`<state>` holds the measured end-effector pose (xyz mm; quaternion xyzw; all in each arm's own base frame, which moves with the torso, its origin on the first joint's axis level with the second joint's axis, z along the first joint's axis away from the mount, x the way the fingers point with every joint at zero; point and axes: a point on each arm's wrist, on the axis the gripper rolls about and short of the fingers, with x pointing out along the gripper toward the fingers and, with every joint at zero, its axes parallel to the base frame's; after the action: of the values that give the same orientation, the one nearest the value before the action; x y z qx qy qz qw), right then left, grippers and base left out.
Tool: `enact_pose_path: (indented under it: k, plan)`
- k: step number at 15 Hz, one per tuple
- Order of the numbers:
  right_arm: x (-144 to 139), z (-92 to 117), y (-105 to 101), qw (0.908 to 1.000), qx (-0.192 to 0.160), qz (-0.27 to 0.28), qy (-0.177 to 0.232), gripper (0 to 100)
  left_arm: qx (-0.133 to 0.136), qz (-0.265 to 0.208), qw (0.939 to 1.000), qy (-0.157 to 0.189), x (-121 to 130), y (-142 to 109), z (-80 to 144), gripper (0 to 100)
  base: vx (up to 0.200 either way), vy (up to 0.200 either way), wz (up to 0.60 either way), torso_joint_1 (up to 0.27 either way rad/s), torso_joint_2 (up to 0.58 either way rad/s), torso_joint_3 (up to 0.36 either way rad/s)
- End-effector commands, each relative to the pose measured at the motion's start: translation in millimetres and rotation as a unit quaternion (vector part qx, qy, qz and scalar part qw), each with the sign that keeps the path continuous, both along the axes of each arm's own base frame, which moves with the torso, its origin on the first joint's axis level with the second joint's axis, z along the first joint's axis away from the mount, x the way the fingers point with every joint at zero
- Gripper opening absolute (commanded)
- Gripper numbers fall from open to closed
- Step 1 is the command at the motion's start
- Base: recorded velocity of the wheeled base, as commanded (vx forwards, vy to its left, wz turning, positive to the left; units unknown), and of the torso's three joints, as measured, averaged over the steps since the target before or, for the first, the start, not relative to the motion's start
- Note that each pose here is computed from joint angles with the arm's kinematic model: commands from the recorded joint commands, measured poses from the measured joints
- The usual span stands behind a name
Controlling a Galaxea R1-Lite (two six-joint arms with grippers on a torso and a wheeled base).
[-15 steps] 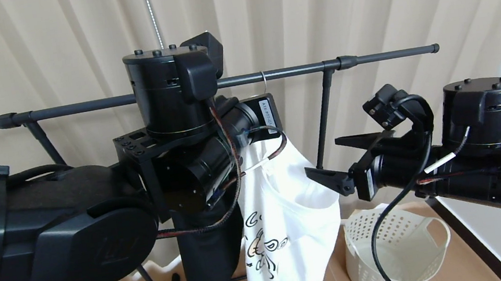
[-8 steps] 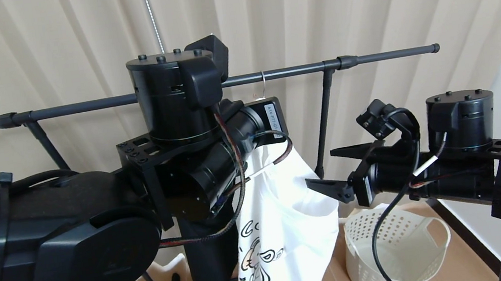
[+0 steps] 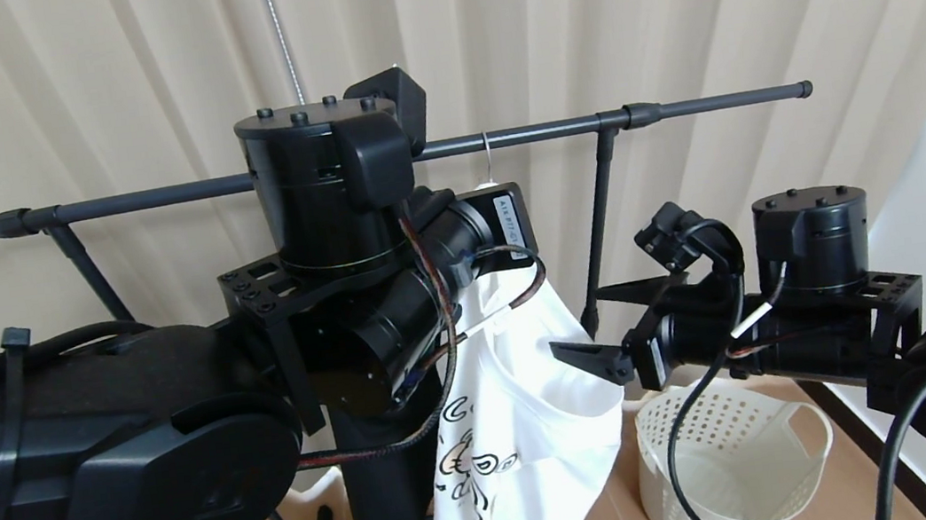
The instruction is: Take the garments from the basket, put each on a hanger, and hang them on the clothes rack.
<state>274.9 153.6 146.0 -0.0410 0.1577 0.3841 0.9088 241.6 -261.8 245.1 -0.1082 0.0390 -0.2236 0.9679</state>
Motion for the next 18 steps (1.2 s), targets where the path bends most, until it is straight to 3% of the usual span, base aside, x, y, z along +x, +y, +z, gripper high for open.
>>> enact_pose_path:
  k: [1,6,7,14,16,18]
  plan:
    - [6.4,-10.2,3.2,1.0000,-0.002,-0.001,0.004,100,0.000,0.000,1.0000,0.000,0.0,-0.1,-0.1,0,0.000,0.000,0.00,0.000,0.00,0.000]
    - [12.2,-14.5,2.8,1.0000,-0.001,-0.006,0.001,100,0.000,0.000,1.0000,0.000,0.0,-0.1,-0.1,0,0.000,0.000,0.00,0.000,0.00,0.000]
    - [12.0,-14.0,2.7,1.0000,0.000,-0.006,0.000,0,0.000,0.000,1.0000,0.000,0.0,-0.1,-0.1,0,0.000,0.000,0.00,0.000,0.00,0.000]
    - [23.0,3.2,-19.9,0.9979,0.008,-0.058,-0.029,0,0.006,0.005,1.0000,0.004,3.3,4.1,-2.6,0,0.000,0.000,0.00,0.000,0.00,0.000]
    - [20.9,16.4,-30.4,0.9962,0.016,-0.071,-0.047,0,0.025,0.008,0.9996,0.010,12.0,8.7,-9.7,0,0.000,0.000,0.00,0.000,0.00,0.000]
    - [16.4,29.5,-34.6,0.9944,0.023,-0.080,-0.065,0,0.072,-0.006,0.9969,0.030,18.3,16.3,-25.4,0,0.000,0.000,0.00,0.000,0.00,0.000]
